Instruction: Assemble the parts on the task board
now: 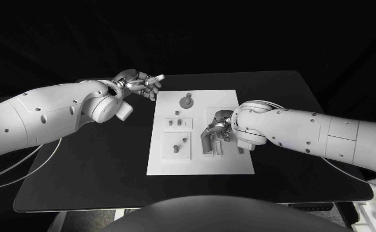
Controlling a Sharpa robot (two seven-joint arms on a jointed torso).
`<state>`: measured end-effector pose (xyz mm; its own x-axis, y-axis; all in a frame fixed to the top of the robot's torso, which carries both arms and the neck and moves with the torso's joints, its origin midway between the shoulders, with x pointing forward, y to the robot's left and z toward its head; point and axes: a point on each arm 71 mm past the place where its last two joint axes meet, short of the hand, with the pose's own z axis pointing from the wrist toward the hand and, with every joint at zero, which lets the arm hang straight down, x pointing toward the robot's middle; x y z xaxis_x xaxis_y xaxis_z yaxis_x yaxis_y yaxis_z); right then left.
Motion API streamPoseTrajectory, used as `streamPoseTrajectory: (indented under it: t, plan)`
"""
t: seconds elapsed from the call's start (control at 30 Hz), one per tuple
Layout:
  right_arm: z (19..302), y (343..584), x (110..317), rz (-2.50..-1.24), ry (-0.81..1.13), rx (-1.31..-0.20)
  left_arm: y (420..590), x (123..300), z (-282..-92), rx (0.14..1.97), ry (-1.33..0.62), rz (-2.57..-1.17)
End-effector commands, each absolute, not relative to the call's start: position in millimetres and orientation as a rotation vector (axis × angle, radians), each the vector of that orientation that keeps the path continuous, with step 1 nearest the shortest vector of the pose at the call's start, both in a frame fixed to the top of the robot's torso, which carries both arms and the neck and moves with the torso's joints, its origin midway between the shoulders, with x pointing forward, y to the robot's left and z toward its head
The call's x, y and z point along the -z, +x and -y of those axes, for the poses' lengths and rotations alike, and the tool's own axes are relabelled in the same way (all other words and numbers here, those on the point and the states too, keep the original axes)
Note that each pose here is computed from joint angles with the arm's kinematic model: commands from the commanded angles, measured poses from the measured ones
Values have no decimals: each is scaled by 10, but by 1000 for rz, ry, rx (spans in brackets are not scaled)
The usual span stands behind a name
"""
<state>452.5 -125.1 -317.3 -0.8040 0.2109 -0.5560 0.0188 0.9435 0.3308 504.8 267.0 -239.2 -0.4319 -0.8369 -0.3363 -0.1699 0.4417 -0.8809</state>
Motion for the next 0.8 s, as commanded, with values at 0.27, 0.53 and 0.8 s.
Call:
streamPoseTrajectory:
  t: [0.27, 0.53, 0.8]
  plan:
    - [1278, 4467, 3232, -2521, 161, -409, 5044, 2385, -2651, 1032, -843, -1881]
    - [1303, 4446, 3249, -2561, 128, -388, 5042, 2386, -2650, 1031, -841, -1884]
    - [1391, 4482, 3248, -2532, 141, -353, 5040, 2386, -2654, 1029, -841, -1885]
